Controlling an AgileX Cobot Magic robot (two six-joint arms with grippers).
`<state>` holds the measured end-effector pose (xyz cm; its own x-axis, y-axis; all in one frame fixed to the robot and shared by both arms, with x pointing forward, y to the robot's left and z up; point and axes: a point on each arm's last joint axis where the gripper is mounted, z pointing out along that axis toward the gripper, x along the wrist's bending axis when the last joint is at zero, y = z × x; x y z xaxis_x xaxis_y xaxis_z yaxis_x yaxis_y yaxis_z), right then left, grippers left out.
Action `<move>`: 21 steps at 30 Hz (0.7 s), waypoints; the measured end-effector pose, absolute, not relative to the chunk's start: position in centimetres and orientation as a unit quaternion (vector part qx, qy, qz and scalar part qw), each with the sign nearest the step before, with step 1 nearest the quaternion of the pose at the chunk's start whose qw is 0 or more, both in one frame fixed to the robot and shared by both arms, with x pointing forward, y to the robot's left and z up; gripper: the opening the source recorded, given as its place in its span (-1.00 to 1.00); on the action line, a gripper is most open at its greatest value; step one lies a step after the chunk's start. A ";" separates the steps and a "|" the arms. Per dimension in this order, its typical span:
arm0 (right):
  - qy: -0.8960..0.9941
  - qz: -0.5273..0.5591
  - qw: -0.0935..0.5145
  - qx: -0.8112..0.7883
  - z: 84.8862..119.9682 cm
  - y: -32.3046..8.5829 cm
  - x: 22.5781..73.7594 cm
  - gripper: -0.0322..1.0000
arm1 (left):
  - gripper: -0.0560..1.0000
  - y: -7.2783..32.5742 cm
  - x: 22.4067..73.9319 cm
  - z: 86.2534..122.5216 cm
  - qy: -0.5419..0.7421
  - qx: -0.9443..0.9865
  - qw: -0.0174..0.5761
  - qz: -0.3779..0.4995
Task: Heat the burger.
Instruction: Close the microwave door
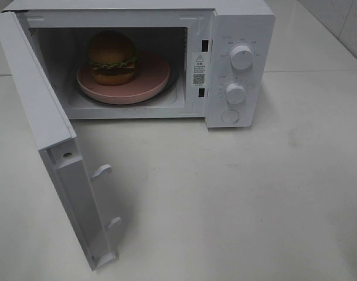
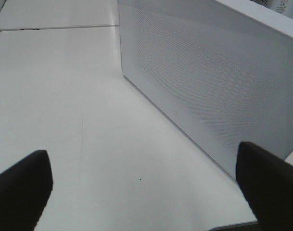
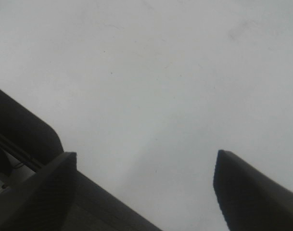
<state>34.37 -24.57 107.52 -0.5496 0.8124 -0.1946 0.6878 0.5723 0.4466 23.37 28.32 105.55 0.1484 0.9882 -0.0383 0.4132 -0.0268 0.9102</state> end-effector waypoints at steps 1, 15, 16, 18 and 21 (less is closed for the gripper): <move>0.852 0.168 0.193 0.456 107.3 -25.3 33.9 0.53 | 0.95 28.3 23.4 105.6 0.556 0.630 0.421 0.341; 0.744 0.241 0.264 0.565 106.7 -29.6 28.8 0.53 | 0.95 28.3 23.4 105.6 0.556 0.630 0.421 0.341; 0.744 0.241 0.264 0.565 106.7 -29.6 28.8 0.53 | 0.95 28.3 23.4 105.6 0.556 0.630 0.421 0.341; 0.724 0.252 0.277 0.580 106.2 -30.0 27.7 0.53 | 0.95 28.3 23.4 105.6 0.556 0.630 0.421 0.341; 0.707 0.267 0.290 0.587 105.7 -30.2 26.7 0.53 | 0.95 28.3 23.4 105.6 0.556 0.630 0.421 0.341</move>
<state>26.74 -30.20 105.73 -0.1427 0.9850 -0.0966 0.6746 0.1682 0.7188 23.37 28.32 105.55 0.1484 0.9882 -0.0383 0.4132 -0.0268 0.9102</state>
